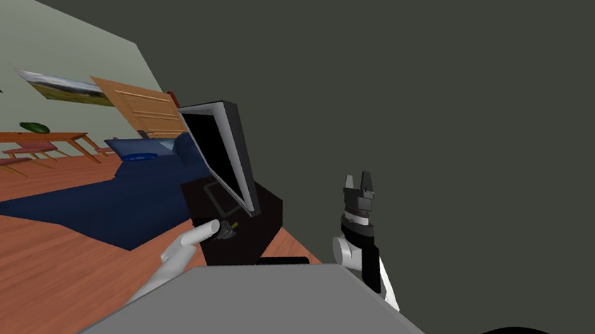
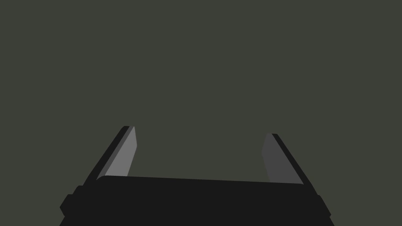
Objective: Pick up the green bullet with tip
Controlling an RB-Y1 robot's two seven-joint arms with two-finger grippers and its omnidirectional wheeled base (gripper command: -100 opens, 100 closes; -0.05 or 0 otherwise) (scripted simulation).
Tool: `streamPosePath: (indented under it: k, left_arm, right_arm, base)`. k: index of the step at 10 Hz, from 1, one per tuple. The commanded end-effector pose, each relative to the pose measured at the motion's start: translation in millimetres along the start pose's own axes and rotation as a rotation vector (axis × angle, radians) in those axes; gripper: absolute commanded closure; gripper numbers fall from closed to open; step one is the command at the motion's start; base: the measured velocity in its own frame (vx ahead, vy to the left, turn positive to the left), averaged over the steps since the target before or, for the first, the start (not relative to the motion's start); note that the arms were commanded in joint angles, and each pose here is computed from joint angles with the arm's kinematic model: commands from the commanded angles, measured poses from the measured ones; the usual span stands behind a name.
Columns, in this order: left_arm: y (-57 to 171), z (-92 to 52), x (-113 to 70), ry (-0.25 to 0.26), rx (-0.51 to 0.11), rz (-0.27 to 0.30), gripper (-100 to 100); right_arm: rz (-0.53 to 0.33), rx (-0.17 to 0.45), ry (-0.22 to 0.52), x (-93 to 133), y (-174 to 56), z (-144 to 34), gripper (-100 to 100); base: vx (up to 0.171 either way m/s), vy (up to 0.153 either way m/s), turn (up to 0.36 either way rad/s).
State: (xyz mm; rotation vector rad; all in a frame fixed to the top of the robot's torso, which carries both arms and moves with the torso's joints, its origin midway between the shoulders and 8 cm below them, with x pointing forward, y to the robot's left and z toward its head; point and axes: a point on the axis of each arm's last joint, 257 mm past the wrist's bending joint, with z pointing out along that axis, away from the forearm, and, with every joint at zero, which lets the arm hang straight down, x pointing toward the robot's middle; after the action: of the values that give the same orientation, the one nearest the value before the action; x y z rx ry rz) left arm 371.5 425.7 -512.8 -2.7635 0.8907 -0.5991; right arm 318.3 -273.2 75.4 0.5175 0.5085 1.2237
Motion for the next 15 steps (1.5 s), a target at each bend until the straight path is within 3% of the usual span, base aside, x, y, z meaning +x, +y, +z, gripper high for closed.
streamPosePath:
  k: [1, 3, 4, 8, 9, 10, 11, 12, 15]
  left_arm:
    - [6.2, 6.8, -0.3, 0.002, 0.002, 0.002, -100]
    - [9.5, 8.3, -1.2, 0.001, 0.000, 0.001, -100]
    - [9.7, 8.8, -1.2, 0.002, 0.002, 0.002, 100]
    - [3.1, 6.9, 1.4, 0.007, 0.014, 0.004, 100]
    - [3.1, 6.9, 1.4, 0.007, 0.014, 0.004, 0]
    - [-27.1, -3.4, 26.3, 0.039, 0.060, 0.023, -100]
    - [-27.1, -3.4, 26.3, 0.039, 0.060, 0.023, -100]
    - [-44.4, -10.4, 39.7, 0.049, 0.081, 0.039, -100]
    - [-71.3, -22.9, 56.5, 0.042, 0.100, 0.068, -100]
  right_arm:
    - [0.000, 0.000, 0.000, 0.0, 0.0, 0.0, 0]
    - [0.000, 0.000, 0.000, 0.0, 0.0, 0.0, 0]
    - [0.000, 0.000, 0.000, 0.0, 0.0, 0.0, 0]
    - [0.000, 0.000, 0.000, 0.0, 0.0, 0.0, 0]
    - [0.000, 0.000, 0.000, 0.0, 0.0, 0.0, 0]
    - [0.000, 0.000, 0.000, 0.0, 0.0, 0.0, 0]
    - [0.000, 0.000, 0.000, 0.0, 0.0, 0.0, 0]
    - [0.000, 0.000, 0.000, 0.0, 0.0, 0.0, 0]
    - [0.000, 0.000, 0.000, 0.1, 0.0, 0.0, 0]
  base:
    - [0.004, -0.004, 0.013]
    - [0.004, -0.004, 0.013]
    - [0.000, 0.000, 0.000]
    - [-0.002, -0.002, 0.000]
    - [0.000, 0.000, 0.000]
    - [-0.025, -0.012, -0.092]
    - [-0.025, -0.012, -0.067]
    - [-0.038, -0.024, -0.116]
    - [-0.060, -0.036, -0.194]
